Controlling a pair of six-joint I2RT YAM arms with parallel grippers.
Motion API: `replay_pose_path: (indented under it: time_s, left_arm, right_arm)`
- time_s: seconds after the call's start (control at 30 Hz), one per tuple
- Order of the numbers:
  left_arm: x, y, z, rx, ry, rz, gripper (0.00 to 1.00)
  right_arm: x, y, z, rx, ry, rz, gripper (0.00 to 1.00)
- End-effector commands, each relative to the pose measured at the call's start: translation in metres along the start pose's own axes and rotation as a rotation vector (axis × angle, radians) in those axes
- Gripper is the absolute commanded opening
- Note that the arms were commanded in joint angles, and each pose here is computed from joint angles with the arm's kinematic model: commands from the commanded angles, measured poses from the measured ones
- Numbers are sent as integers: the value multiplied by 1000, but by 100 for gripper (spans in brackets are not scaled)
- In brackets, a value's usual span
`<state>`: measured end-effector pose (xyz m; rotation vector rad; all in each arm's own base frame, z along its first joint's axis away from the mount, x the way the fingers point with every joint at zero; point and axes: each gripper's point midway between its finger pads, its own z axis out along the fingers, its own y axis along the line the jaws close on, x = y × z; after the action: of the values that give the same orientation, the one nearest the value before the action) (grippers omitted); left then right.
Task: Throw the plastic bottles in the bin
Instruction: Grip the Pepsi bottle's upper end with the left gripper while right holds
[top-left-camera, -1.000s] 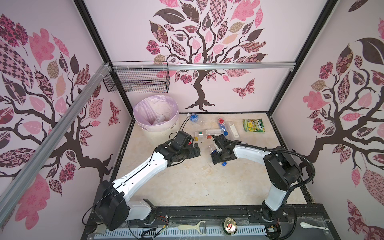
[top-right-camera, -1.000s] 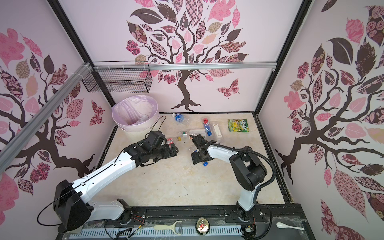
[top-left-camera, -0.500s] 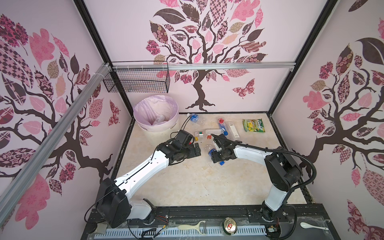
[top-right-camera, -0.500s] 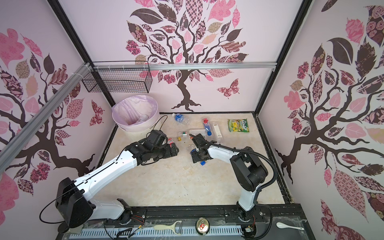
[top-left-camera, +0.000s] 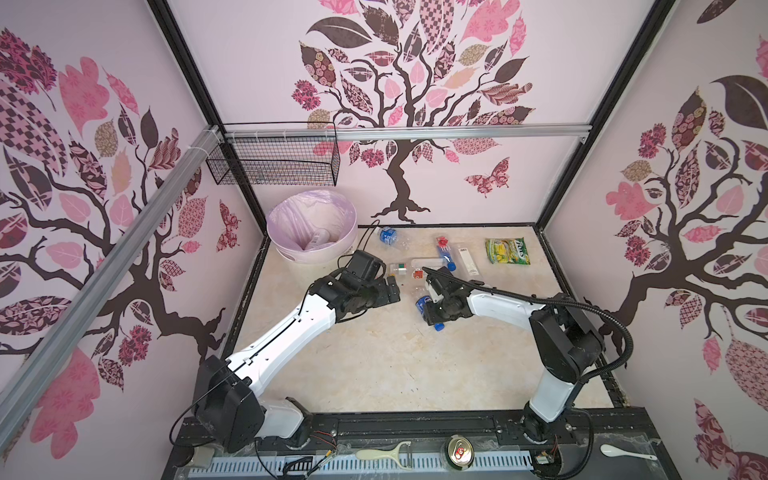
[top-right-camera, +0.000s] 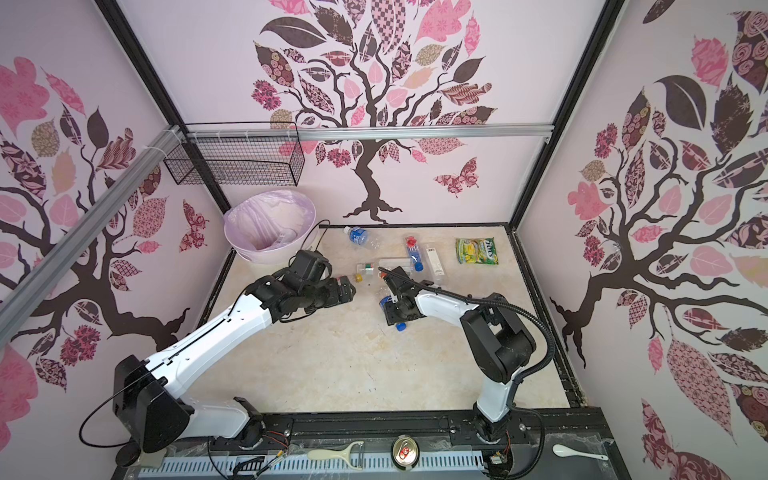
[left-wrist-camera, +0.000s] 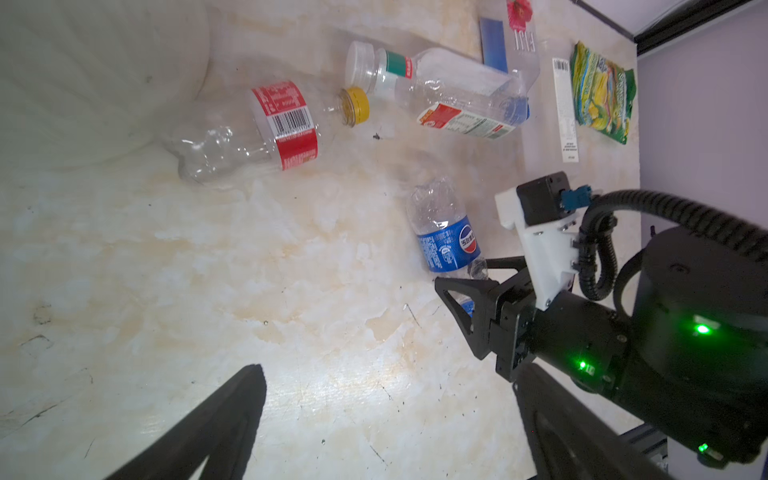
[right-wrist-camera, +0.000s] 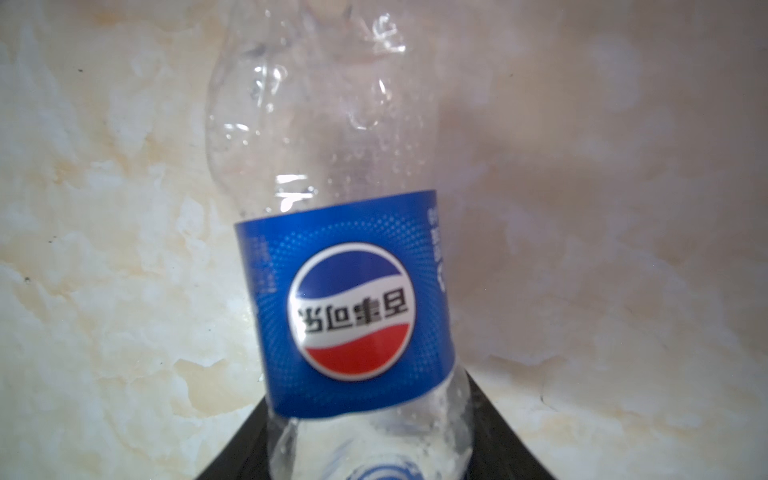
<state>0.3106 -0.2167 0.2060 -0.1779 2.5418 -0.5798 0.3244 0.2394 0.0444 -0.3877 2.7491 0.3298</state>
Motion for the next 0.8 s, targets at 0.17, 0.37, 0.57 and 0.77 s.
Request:
replay_pose_path:
  time_s: [0.17,0.37,0.57,0.77]
  left_arm:
    - [-52,-29,-20,126,-78,-75,98]
    - [-74,-57,-18,247,-71,-173,98]
    - [-87,-79,-2,331,-45,-244,98]
    - [-96,-89,6,372,-49,-258,98]
  right_arm:
    - [-40,37,-83,-130,-110,41,53]
    - [-62,58,-129,-221,-170,68,52]
    - [-82,69,-163,-261,-228,67,52]
    - [-88,77,-177,-301,-250,69,52]
